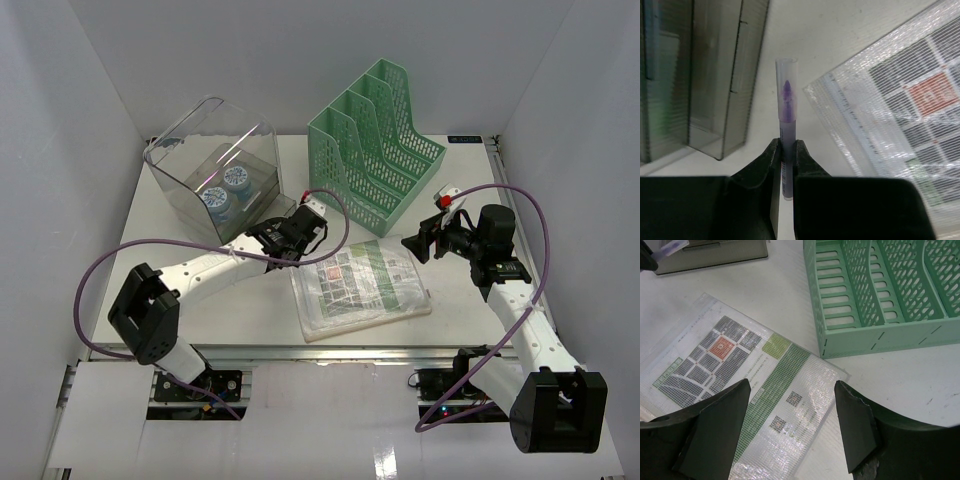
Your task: Organize the desk
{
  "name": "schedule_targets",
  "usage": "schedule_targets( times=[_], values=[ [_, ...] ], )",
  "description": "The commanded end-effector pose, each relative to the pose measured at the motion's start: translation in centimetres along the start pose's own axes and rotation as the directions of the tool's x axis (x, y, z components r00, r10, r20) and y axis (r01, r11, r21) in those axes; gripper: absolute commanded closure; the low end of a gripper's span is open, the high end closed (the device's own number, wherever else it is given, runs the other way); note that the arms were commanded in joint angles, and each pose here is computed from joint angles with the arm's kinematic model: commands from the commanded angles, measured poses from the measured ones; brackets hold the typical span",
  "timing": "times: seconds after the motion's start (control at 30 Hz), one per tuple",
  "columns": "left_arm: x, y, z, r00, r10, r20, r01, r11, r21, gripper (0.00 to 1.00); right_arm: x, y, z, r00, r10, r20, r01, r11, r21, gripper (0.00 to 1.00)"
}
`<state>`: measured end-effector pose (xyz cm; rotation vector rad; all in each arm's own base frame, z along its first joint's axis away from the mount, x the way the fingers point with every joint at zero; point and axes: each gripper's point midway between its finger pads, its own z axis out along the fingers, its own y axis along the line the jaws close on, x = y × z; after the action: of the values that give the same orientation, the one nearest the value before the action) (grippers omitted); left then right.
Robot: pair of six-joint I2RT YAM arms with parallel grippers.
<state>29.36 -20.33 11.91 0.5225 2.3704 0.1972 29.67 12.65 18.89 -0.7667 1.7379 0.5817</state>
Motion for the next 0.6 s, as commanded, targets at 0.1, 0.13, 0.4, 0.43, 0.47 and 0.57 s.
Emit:
schedule_targets(
  times=[0.1,0.13,0.4,0.43,0.47,0.57],
  values=[
    [-5.4,5.9,0.7,0.900,0.412,0.140,-0.397,0.909,-0.125,0.99,-0.5,-0.3,-0.1,0.999,-0.024,0.026,0.024,1.000,0.006,0.26],
    [-5.9,6.7,1.0,0.902,0.405,0.152,-0.387,0.912,-0.134,0.99,-0.5,-0.3,-0.1,0.999,-0.023,0.026,0.023,1.000,0.005,0.26],
    [-6.5,9.3,4.3,0.901,0.418,0.115,-0.398,0.903,-0.162,0.98,-0.4,-0.3,0.0,1.000,-0.022,0.022,0.022,1.000,0.005,0.26],
    [-6.4,9.3,4.6,0.902,0.418,0.110,-0.399,0.903,-0.159,0.98,-0.4,-0.4,-0.1,1.000,-0.022,0.021,0.021,1.000,0.007,0.26],
    [-6.4,9.2,5.0,0.903,0.417,0.109,-0.399,0.904,-0.155,0.98,-0.4,-0.4,-0.1,1.000,-0.022,0.022,0.022,1.000,0.009,0.26],
    [-6.3,9.2,5.6,0.906,0.409,0.109,-0.392,0.908,-0.152,0.92,-0.3,-0.5,-0.1,1.000,-0.020,0.021,0.020,1.000,0.009,0.26]
  ],
)
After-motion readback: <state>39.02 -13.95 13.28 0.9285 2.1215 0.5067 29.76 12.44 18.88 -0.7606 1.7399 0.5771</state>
